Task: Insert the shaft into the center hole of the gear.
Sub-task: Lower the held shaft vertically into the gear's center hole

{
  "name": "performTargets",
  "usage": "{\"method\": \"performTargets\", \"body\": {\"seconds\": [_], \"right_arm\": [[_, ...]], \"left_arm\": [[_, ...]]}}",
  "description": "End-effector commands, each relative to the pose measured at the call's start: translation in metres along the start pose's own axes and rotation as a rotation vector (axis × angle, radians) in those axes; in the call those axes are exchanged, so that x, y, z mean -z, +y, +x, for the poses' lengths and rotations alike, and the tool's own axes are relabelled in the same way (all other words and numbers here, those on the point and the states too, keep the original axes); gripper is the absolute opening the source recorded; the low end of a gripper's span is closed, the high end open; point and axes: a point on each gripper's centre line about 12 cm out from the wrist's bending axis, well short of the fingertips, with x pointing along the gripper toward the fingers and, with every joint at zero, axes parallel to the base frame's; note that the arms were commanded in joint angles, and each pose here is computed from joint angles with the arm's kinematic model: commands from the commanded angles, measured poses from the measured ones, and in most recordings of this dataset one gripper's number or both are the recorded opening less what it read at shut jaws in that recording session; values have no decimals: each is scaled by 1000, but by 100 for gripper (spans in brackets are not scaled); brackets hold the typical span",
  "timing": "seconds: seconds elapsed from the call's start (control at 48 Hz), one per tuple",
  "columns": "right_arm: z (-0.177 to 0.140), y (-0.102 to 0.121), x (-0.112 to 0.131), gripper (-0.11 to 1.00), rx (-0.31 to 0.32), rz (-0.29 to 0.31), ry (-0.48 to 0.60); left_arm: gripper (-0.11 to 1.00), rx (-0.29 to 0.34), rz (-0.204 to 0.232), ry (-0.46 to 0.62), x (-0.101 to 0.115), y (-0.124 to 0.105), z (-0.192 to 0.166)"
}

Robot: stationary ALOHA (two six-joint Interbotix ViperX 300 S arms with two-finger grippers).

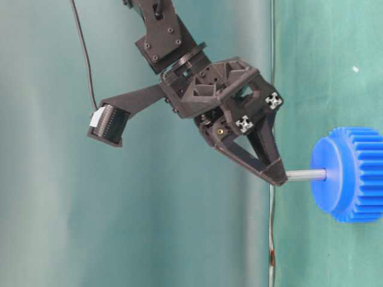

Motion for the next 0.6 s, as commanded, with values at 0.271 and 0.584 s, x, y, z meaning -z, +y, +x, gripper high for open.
{"method": "performTargets", "body": {"seconds": [0.271, 0.584], "right_arm": [[-5, -1, -11, 16, 2, 2, -34], [9, 1, 8, 16, -2, 9, -1]], "left_arm": [[0, 2, 5, -25, -10, 0, 3], [0, 2, 5, -23, -10, 0, 3]]}}
